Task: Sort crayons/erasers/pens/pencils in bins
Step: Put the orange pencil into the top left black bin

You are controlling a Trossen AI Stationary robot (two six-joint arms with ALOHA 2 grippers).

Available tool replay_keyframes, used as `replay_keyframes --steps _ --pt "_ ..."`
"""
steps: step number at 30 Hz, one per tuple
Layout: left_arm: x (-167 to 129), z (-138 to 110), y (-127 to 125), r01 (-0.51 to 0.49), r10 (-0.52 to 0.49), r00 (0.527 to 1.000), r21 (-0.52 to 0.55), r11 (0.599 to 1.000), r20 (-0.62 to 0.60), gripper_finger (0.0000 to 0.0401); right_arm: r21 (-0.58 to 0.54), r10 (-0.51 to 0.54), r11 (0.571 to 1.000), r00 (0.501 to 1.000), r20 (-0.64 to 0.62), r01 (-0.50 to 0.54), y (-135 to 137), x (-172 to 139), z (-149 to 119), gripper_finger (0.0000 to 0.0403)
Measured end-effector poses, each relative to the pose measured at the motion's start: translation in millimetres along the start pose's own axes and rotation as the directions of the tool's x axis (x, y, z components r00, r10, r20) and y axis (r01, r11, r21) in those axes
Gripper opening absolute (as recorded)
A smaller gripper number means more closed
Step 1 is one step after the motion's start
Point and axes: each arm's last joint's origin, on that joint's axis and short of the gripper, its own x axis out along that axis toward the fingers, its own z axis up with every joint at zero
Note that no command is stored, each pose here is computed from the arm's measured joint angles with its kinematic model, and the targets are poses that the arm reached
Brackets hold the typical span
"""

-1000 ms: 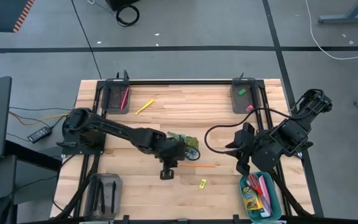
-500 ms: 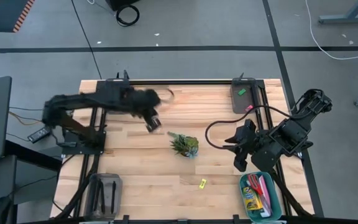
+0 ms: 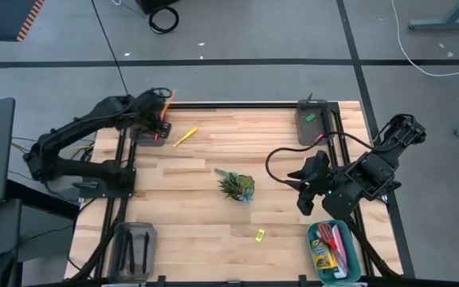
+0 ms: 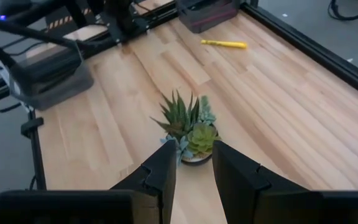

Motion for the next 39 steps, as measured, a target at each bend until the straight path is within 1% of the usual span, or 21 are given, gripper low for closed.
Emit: replay_keyframes --steps 1,3,8,12,15,19,22,26,29,33,36,39 --pt "4 -4 5 -0.014 0.013 1.0 -0.027 1.0 -0.009 0.0027 0.002 -0.003 1.0 1.0 0.006 0.003 0 0 0 0.011" --pt "12 -12 12 -0.034 0.033 0.999 -0.048 0.998 -0.025 0.0029 0.004 -0.01 1.0 1.0 0.016 0.01 0 0 1 0.011" --pt "32 -29 28 -0.09 0.085 0.993 -0.056 0.994 -0.08 0.0025 0.0 -0.019 1.0 0.999 0.031 0.019 -1 0 1 0.011" --pt "46 -37 37 -0.132 0.124 0.984 -0.056 0.99 -0.128 0.0028 -0.013 -0.02 1.0 0.999 0.031 0.02 -1 0 1 0.011" --pt "52 -36 43 -0.141 0.136 0.982 -0.027 0.99 -0.131 0.0033 -0.012 -0.02 1.0 0.999 0.031 0.02 -1 0 1 0.011" --pt "54 -31 51 -0.146 0.144 0.983 -0.005 0.989 -0.115 0.0026 -0.011 -0.02 1.0 0.999 0.03 0.02 -1 0 1 0.011" --pt "55 -29 58 -0.155 0.159 0.979 0.041 0.987 -0.125 0.0025 -0.008 -0.02 1.0 0.999 0.03 0.02 -1 0 1 0.011" --pt "56 -27 66 -0.164 0.174 0.975 0.078 0.983 -0.135 0.0035 -0.003 -0.02 1.0 0.999 0.03 0.02 -1 0 1 0.011" --pt "56 -26 71 -0.159 0.169 0.975 0.078 0.984 -0.142 0.0035 -0.003 -0.02 1.0 0.999 0.03 0.02 -1 0 1 0.011" --pt "57 -25 74 -0.139 0.153 0.977 0.105 0.985 -0.149 0.0032 0.007 -0.03 1.0 0.999 0.032 0.029 -2 2 3 0.011" --pt "57 -25 74 -0.131 0.149 0.977 0.124 0.984 -0.15 0.0046 0.032 -0.042 0.999 0.999 0.034 0.041 -4 5 5 0.011" --pt "57 -24 75 -0.139 0.155 0.978 0.118 0.983 -0.14 0.0072 0.045 -0.046 0.998 0.998 0.039 0.045 -4 6 7 0.011"
